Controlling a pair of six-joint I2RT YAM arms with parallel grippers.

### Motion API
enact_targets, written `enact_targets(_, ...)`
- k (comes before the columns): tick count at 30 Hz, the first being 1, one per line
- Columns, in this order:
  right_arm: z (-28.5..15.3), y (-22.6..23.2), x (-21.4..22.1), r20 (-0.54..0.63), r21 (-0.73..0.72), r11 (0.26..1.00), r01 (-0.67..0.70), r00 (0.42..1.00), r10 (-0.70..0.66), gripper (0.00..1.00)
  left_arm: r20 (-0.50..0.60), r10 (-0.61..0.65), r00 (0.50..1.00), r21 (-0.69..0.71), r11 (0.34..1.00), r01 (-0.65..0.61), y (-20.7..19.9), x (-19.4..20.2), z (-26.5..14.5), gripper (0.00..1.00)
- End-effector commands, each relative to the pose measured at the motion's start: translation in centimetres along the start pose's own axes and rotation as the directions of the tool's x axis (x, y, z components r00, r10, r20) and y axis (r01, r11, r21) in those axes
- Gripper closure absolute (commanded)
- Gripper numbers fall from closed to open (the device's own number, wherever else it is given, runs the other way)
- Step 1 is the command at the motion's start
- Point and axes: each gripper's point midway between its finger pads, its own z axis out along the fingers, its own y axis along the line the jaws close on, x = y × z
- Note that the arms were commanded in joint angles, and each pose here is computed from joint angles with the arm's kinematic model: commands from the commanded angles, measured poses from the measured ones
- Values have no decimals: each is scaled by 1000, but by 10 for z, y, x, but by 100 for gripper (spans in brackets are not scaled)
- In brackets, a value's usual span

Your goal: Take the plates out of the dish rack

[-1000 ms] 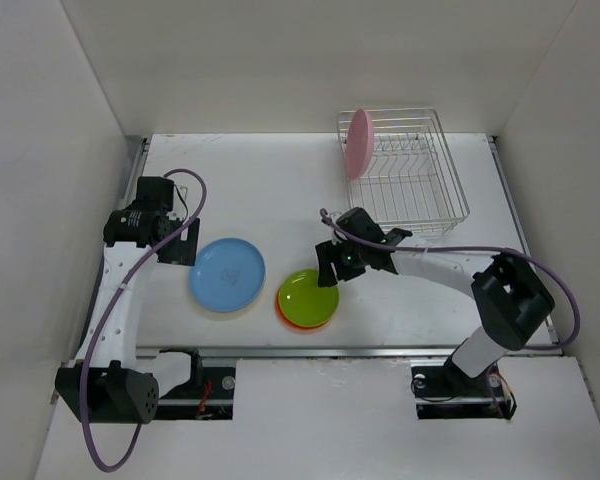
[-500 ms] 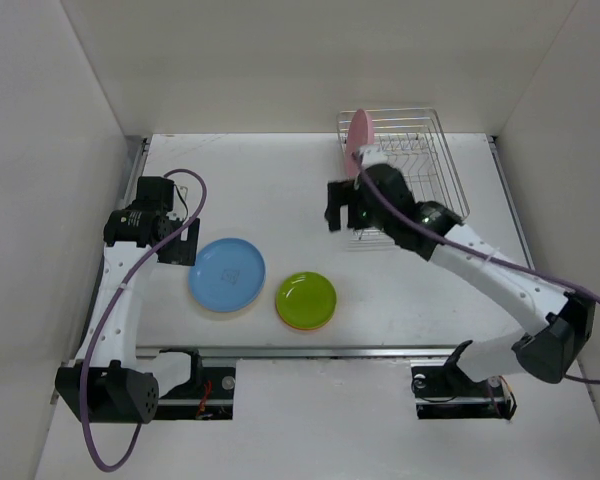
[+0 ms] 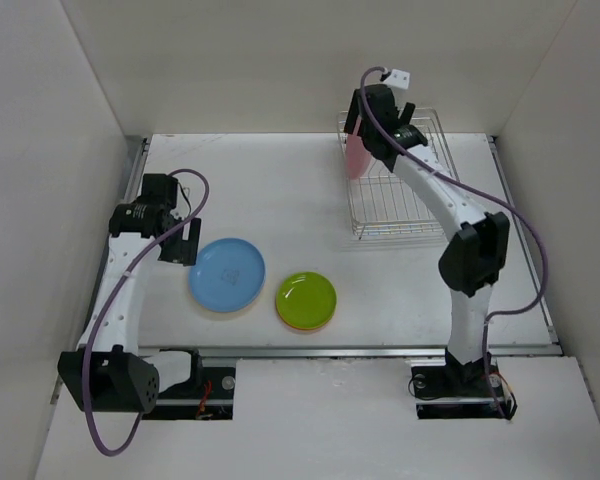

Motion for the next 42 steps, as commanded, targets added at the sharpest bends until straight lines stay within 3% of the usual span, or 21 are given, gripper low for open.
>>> enact_targets(1, 26, -3, -10, 81, 73, 996, -49, 996, 43, 3, -17, -7, 1000, -31, 1000, 7, 6, 0, 2, 12)
enact_targets(5, 63, -6, 24, 66, 167, 986, -14, 998, 3, 6, -29, -4, 1000, -39, 999, 3, 7, 1, 4, 12)
enact_targets(9, 72, -13, 35, 66, 221, 975, 1, 998, -16, 25, -49, 1, 999, -37, 999, -3, 6, 1, 9, 12)
enact_targets(10, 72, -13, 35, 64, 222, 975, 12, 998, -27, 36, -38, -1, 999, -38, 999, 0, 6, -2, 7, 12)
enact_targets(12, 71, -13, 38, 52, 210, 977, 27, 998, -39, 50, -30, 5, 1000, -39, 999, -6, 7, -4, 7, 12)
enact_targets(13, 71, -15, 42, 43, 213, 976, 43, 998, -53, 68, -30, 5, 1000, -39, 999, -6, 7, -4, 7, 12)
enact_targets(14, 68, -13, 36, 53, 197, 980, 31, 998, -42, 78, -39, 8, 999, -38, 999, -9, 6, -4, 9, 12)
enact_targets(17, 55, -15, 20, 74, 188, 982, 11, 997, -26, 100, -39, 8, 999, -38, 999, -9, 6, -4, 9, 12)
enact_targets(26, -33, -54, -90, 306, 270, 957, -110, 952, 23, 100, 26, 22, 999, -32, 999, -21, 12, -15, -10, 12)
enact_targets(32, -84, -60, -111, 343, 242, 966, -96, 939, 7, 100, 93, 17, 996, 1, 1000, -17, 13, -32, -35, 12)
enact_targets(34, -105, -50, -112, 327, 141, 988, -64, 945, 15, 100, 125, 20, 992, 25, 999, -23, 12, -36, -44, 12)
enact_targets(35, -111, -21, -100, 282, -13, 1000, -1, 960, 5, 100, 166, 20, 986, 68, 997, -32, 6, -43, -53, 12)
enact_targets(38, -130, 16, -58, 163, -289, 953, 97, 985, -51, 100, 246, 21, 969, 195, 978, -71, -13, -52, -73, 11)
enact_targets(39, -142, 46, -18, 78, -477, 868, 136, 991, -112, 100, 263, 28, 964, 226, 970, -90, -19, -52, -76, 9)
enact_targets(41, -165, 76, 15, 10, -640, 760, 113, 990, -139, 100, 292, 29, 956, 302, 945, -122, -32, -56, -84, 9)
enact_targets(42, -189, 98, 37, -33, -748, 658, 90, 984, -173, 100, 296, 28, 955, 319, 939, -127, -35, -56, -85, 7)
